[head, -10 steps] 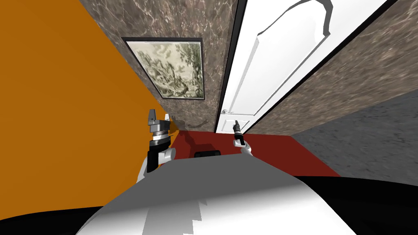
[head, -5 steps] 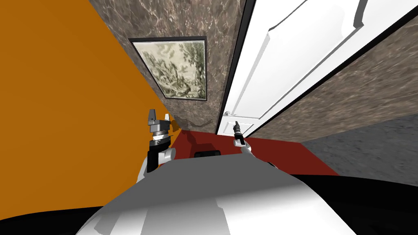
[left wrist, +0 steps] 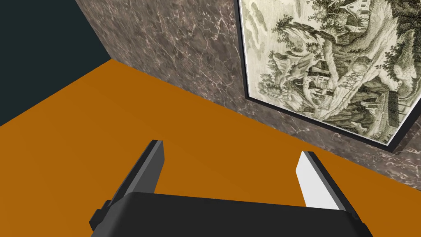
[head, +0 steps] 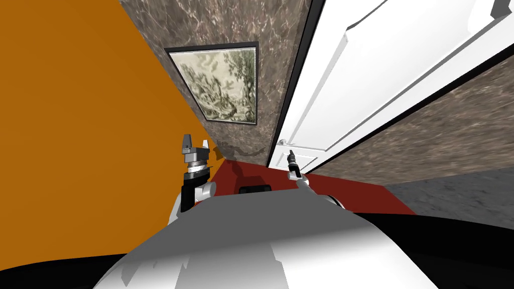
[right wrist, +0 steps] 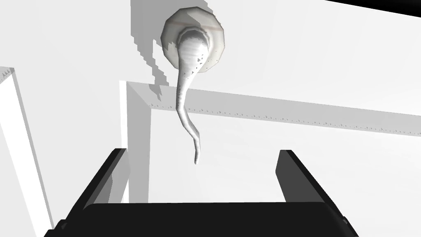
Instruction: Pull the door open
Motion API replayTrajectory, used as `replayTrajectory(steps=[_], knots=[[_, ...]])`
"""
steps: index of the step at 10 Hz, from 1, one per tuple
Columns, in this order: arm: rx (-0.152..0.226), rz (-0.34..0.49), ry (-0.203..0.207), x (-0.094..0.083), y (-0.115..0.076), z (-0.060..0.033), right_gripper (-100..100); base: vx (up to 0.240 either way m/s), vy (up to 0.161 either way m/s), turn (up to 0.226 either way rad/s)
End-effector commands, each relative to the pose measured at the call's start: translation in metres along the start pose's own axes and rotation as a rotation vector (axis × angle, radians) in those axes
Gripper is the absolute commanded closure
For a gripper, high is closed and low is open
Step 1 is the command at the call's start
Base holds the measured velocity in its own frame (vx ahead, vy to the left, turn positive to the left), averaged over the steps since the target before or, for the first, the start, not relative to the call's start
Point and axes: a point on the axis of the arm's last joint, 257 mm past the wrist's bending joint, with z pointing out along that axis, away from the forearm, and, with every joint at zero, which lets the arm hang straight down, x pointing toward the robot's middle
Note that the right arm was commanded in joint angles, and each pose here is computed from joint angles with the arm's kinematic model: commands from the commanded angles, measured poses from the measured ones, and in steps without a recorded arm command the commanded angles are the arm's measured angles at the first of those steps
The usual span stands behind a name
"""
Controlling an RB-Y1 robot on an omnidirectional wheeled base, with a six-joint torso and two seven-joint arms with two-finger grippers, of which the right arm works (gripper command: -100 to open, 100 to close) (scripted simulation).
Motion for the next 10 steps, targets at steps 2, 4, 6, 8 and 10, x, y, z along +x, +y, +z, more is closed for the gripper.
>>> replayTrajectory(steps=[2, 4, 6, 8, 10], knots=[[0.008, 0.001, -0.003, -0.001, -0.003, -0.0003, -100, 0.039, -0.033, 0.057], [0.012, 0.001, -0.019, -0.015, -0.006, -0.0036, -100, 0.141, -0.010, 0.080], [0.015, 0.001, -0.034, -0.028, -0.008, -0.0069, -100, 0.179, -0.026, 0.076], [0.019, 0.000, -0.056, -0.046, -0.011, -0.0119, -100, 0.186, -0.035, 0.089], [0.021, 0.000, -0.073, -0.061, -0.013, -0.0161, -100, 0.200, -0.042, 0.114]])
